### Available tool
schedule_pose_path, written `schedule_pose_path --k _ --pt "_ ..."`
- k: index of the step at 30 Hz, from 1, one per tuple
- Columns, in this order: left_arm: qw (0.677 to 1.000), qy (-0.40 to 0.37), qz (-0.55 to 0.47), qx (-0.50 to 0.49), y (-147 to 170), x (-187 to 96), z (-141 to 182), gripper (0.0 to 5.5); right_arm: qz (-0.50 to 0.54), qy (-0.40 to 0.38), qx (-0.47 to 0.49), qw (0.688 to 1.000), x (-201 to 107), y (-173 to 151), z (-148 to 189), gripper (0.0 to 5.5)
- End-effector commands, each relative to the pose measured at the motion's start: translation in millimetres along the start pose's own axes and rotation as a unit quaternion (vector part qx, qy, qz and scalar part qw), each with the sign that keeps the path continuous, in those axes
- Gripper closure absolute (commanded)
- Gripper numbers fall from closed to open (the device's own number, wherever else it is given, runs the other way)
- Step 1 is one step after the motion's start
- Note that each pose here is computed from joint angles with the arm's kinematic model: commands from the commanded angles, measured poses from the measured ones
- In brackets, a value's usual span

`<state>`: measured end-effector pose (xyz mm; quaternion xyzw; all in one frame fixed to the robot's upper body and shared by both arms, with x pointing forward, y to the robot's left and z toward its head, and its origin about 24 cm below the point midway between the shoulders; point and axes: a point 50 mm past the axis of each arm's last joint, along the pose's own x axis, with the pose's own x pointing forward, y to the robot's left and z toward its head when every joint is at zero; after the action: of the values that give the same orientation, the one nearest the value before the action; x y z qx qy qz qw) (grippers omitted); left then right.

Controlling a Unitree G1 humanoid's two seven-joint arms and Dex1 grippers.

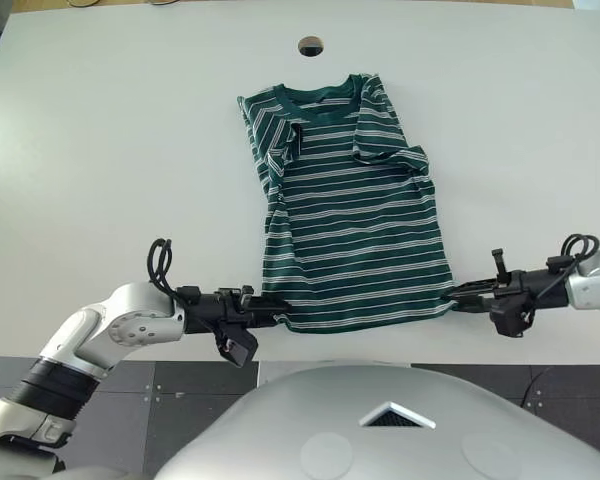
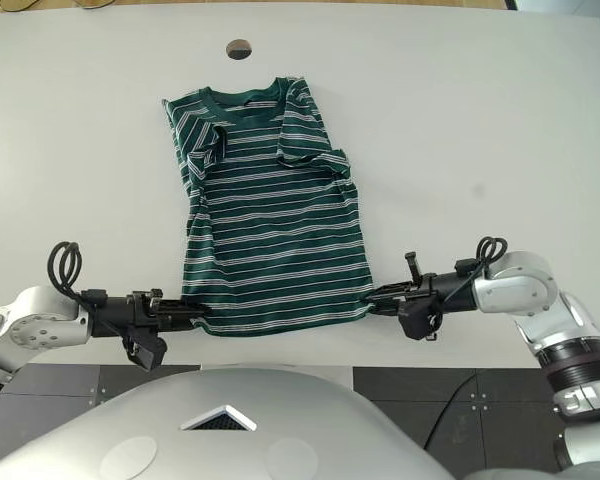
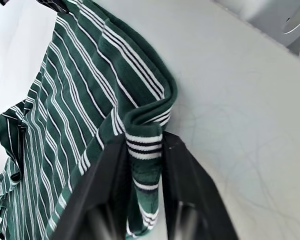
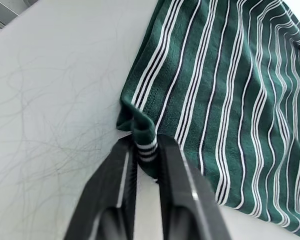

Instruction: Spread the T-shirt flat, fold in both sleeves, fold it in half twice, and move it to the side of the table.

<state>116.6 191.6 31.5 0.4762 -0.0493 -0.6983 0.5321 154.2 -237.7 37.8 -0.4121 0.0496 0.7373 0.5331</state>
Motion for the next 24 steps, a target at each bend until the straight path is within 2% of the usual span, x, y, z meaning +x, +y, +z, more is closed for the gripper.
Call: schedule_pose_path --k 1,2,5,7,9,11,13,14,16,18,24 --pt "0.994 0.048 -0.096 -0.035 -31.9 5.6 -10.5 5.19 0.053 0.029 0.051 0.997 7.6 17.4 -9.1 5.4" --pt "0.994 0.049 -0.095 -0.036 -31.7 5.7 -10.5 5.36 0.051 0.029 0.055 0.997 7.5 17.3 -9.3 5.4" --pt "0.995 0.045 -0.086 -0.04 -29.9 6.0 -10.6 5.36 0.046 0.02 0.064 0.997 9.0 15.8 -7.4 5.4" --pt "0.995 0.028 -0.055 -0.078 -21.3 7.2 -7.9 5.36 0.035 0.014 0.07 0.997 10.3 12.9 -5.5 5.4" --pt "0.993 0.021 -0.043 -0.104 -15.2 4.8 -8.7 5.36 0.015 -0.007 0.101 0.995 9.9 9.4 -0.6 5.4" --pt "0.983 0.02 -0.049 -0.176 -11.6 -1.0 -4.9 5.36 0.006 -0.059 0.187 0.981 4.1 1.7 14.1 5.4" --pt "0.955 0.002 -0.078 -0.286 -8.7 -12.4 5.9 5.36 0.014 -0.1 0.248 0.963 -2.0 -6.3 26.7 5.4" --pt "0.928 -0.039 -0.104 -0.356 -1.3 -25.9 19.1 5.36 0.018 -0.131 0.277 0.952 -7.5 -12.5 36.4 5.4" --pt "0.886 -0.105 -0.153 -0.425 11.5 -43.8 39.3 5.36 0.028 -0.172 0.296 0.939 -14.5 -21.1 53.3 5.4" --pt "0.876 -0.132 -0.164 -0.434 22.9 -55.1 45.0 5.36 0.036 -0.193 0.3 0.933 -18.7 -24.6 65.6 5.4" --pt "0.878 -0.168 -0.122 -0.431 40.6 -71.6 47.1 5.36 -0.001 -0.242 0.301 0.923 -22.8 -37.1 80.7 5.4"
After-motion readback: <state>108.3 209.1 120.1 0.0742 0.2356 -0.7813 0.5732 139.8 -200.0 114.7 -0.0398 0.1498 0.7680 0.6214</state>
